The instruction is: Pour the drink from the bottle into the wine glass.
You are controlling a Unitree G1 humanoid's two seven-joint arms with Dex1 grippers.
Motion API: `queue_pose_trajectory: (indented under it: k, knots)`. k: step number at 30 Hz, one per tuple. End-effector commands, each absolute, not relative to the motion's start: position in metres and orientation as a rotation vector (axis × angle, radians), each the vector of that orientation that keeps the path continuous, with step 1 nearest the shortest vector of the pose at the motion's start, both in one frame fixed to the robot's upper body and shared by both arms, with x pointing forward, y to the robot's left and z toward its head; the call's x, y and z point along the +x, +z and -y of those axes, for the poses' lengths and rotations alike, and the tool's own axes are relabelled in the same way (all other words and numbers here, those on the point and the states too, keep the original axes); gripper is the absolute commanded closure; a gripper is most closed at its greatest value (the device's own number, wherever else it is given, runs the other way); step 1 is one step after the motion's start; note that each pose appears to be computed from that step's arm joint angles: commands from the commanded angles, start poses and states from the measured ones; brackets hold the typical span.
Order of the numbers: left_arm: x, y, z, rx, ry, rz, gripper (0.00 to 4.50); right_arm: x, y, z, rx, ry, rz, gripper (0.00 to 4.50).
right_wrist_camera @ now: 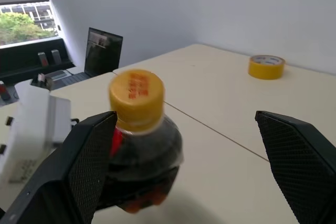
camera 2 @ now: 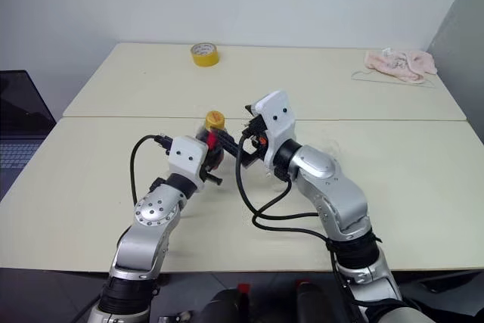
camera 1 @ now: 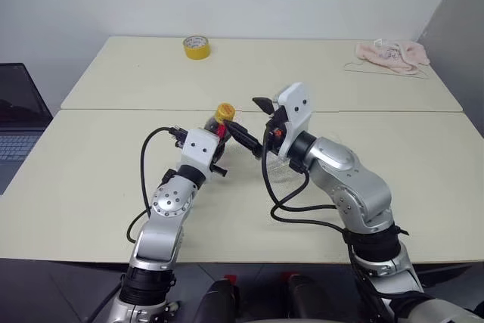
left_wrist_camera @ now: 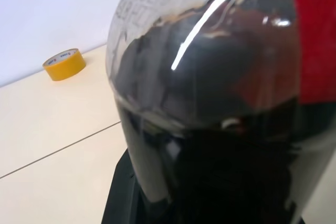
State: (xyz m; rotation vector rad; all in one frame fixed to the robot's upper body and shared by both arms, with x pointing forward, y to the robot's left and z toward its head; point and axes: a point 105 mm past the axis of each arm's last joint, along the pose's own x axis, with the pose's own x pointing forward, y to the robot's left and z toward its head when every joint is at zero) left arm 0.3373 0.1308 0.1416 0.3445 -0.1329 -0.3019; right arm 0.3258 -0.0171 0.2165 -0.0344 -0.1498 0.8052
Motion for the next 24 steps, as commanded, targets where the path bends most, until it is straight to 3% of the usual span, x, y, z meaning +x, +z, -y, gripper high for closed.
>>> queue_pose_trajectory:
  k: [1,8,15,24]
  knots:
    - [0.335,0.164,-0.129,0.350,-0.297,0.227,3.71,0.326,0.226,0.033,-0.036,0.758,0.188,0.00]
    - [0.336,0.165,-0.130,0.351,-0.296,0.228,3.71,0.321,0.219,0.040,-0.059,0.810,0.137,0.00]
    - [0.336,0.165,-0.129,0.350,-0.302,0.229,3.71,0.300,0.241,0.016,0.030,0.963,0.170,0.00]
    - [0.336,0.165,-0.126,0.350,-0.313,0.230,3.71,0.306,0.246,-0.010,0.081,0.976,0.151,0.00]
